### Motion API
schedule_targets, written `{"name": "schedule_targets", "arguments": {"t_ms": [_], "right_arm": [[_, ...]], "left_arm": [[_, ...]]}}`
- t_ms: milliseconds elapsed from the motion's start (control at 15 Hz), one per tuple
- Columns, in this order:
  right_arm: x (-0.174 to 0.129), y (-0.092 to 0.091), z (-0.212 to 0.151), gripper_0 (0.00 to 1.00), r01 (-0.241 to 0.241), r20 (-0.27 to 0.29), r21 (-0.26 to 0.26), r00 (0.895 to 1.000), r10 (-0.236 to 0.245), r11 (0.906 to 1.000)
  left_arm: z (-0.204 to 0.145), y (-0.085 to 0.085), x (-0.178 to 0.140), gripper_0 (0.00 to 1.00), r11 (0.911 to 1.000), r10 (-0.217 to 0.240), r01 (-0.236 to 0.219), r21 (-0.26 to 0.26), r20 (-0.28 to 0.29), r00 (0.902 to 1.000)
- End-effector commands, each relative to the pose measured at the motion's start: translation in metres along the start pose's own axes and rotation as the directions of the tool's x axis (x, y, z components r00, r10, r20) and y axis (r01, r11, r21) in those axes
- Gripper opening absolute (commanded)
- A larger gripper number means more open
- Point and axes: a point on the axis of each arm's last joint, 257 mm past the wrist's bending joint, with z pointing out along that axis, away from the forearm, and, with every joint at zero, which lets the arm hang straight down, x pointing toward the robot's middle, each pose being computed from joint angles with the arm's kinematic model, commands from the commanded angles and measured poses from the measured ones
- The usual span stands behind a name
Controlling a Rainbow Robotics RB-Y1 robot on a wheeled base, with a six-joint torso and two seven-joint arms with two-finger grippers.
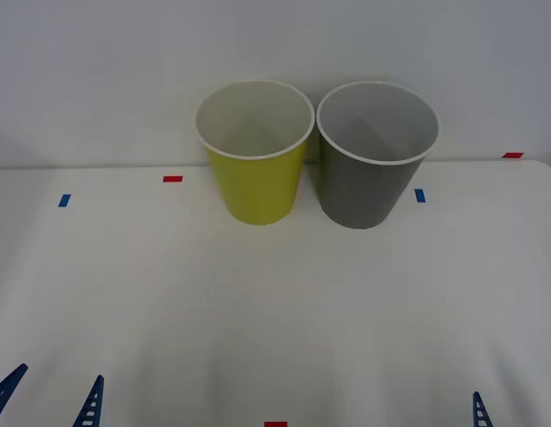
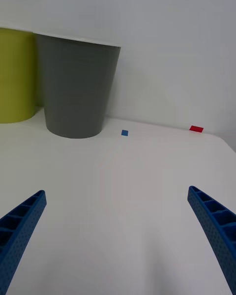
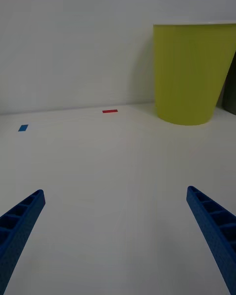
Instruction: Put cans in the gray bin and PET bottles in the light green bin.
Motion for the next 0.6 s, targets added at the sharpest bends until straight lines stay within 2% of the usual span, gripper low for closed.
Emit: {"name": "schedule_targets", "arguments": {"t_ms": [67, 600], "right_arm": [[0.0, 0.0, 0.0, 1.0, 0.0, 0.0, 0.0, 1.0, 0.0, 1.0], [0.0, 0.0, 0.0, 1.0, 0.0, 0.0, 0.0, 1.0, 0.0, 1.0]], "left_arm": [[0.0, 0.0, 0.0, 1.0, 1.0, 0.0, 0.0, 0.0, 0.0, 1.0], [0.0, 0.0, 0.0, 1.0, 1.0, 0.0, 0.0, 0.0, 0.0, 1.0]]}}
